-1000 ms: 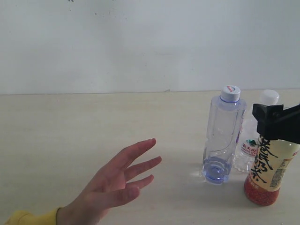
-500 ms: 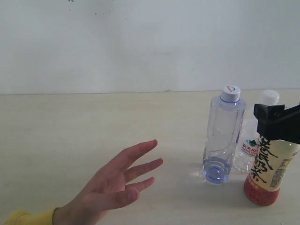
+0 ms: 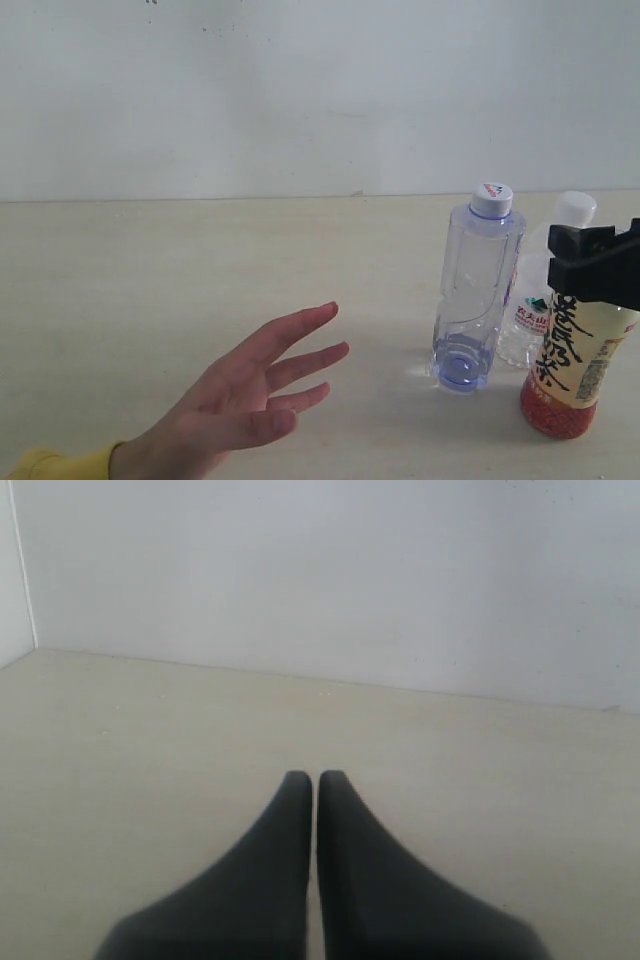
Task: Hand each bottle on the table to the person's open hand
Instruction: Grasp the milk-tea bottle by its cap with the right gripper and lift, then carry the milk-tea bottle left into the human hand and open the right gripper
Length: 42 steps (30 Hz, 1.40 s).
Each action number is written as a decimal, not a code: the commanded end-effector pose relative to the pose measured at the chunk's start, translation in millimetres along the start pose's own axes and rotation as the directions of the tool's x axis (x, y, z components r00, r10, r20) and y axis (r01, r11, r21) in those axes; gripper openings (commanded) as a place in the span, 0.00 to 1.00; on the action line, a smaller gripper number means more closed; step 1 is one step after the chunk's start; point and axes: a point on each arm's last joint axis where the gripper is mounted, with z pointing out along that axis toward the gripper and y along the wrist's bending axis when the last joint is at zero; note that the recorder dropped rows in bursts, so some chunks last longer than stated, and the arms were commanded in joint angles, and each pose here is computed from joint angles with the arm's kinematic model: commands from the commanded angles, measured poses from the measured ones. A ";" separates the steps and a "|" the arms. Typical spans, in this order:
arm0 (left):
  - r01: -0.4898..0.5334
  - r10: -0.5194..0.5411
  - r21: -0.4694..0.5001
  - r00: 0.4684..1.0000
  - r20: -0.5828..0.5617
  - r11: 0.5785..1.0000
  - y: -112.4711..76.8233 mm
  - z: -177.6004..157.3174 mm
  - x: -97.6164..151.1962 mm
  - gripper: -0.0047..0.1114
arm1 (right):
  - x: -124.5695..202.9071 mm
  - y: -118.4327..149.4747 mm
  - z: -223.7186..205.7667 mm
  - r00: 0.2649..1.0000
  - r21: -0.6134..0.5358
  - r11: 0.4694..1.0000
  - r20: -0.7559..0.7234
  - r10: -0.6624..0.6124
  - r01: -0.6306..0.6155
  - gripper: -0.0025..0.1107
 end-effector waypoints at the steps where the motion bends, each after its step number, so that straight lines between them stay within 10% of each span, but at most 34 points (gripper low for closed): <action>1: -0.006 0.006 -0.002 1.000 0.009 1.000 0.1 -0.5 -1.6 0.08 | -2.7 0.4 0.7 1.000 -0.001 1.000 0.012 -0.001 0.001 0.53; 5: -0.006 0.006 -0.002 1.000 0.009 1.000 0.1 -0.5 -1.6 0.08 | -2.5 0.4 0.7 1.000 -0.001 1.000 0.009 -0.001 0.001 0.43; 10: -0.006 0.006 -0.002 1.000 0.009 1.000 0.1 -0.5 -1.6 0.08 | -2.5 0.3 0.3 0.999 0.000 0.999 0.007 -0.037 0.037 0.02; 26: -0.006 0.006 -0.002 1.000 0.009 1.000 0.1 -0.5 -1.6 0.08 | -20.5 10.9 -83.8 0.998 -0.133 0.991 -0.062 0.018 -0.027 0.02; 42: -0.006 0.006 -0.002 1.000 0.009 1.000 0.1 -0.5 -1.6 0.08 | -24.5 131.7 -50.7 0.996 -0.551 0.830 0.075 -0.051 0.084 0.02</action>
